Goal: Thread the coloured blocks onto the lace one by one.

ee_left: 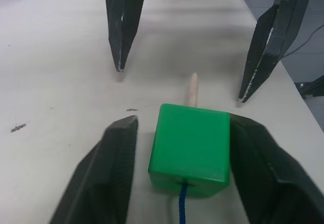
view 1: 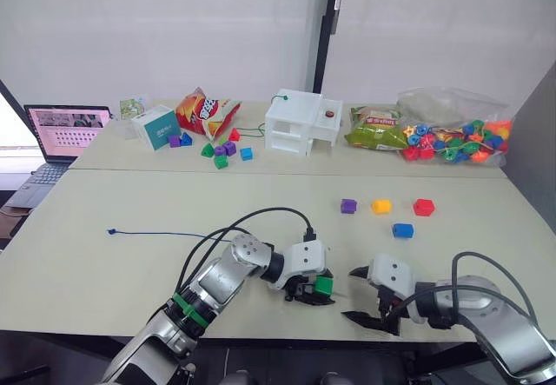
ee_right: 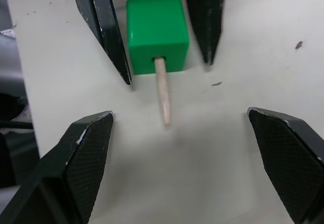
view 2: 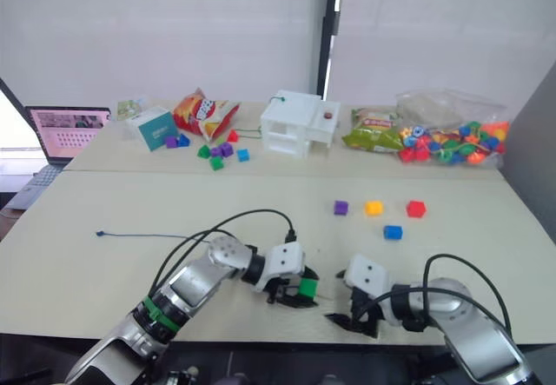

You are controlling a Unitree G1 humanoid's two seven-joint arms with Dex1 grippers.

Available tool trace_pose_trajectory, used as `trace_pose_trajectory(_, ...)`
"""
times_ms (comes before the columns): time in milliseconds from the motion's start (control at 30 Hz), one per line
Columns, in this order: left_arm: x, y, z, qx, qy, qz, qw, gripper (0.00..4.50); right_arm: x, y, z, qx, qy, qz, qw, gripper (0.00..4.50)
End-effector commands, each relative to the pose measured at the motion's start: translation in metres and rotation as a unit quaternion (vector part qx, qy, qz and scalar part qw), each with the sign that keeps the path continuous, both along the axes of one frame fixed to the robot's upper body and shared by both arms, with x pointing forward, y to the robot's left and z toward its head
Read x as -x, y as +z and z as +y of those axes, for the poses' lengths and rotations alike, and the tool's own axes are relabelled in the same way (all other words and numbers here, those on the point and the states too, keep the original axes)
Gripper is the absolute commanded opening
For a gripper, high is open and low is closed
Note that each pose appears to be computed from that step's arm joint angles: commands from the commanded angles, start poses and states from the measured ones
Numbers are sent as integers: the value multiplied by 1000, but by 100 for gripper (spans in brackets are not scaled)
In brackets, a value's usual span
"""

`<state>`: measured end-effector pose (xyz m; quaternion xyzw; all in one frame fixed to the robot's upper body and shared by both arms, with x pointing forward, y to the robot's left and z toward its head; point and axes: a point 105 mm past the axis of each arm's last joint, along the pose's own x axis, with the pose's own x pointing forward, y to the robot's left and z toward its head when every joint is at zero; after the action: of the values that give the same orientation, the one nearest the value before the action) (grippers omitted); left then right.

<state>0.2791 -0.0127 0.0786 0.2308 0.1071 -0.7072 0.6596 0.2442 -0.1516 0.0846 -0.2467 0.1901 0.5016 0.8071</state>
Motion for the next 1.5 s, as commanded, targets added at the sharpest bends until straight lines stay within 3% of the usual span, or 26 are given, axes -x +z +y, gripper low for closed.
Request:
trace_pose_trajectory(33, 2, 9, -3, 10, -22, -14, 1000, 134, -3, 6, 1, -1, 3, -21, 1000, 450)
trace_pose_trajectory(200, 2, 10, -1, 9, -27, -12, 1000, 120, -1, 4, 1, 0, 8, -17, 1000, 450)
trace_pose_trajectory(667, 4, 10, 0, 5, -34, -9, 999, 120, -3, 3, 6, 10, 24, -31, 999, 0)
trace_pose_trajectory(933, 2, 8, 4, -4, -29, -12, 999, 120, -3, 4, 6, 11, 31, -33, 999, 0)
trace_pose_trajectory(1067, -7, 6, 33, -26, -11, -30, 999, 120, -1, 10, 8, 6, 45, -37, 998, 0)
trace_pose_trajectory(1300, -35, 17, 159, -78, 109, -30, 990, 120, -4, 12, 7, 7, 74, -40, 996, 0)
trace_pose_trajectory(1500, -39, 15, 288, -163, 256, -26, 952, 120, -10, 14, 2, 5, 86, -43, 995, 0)
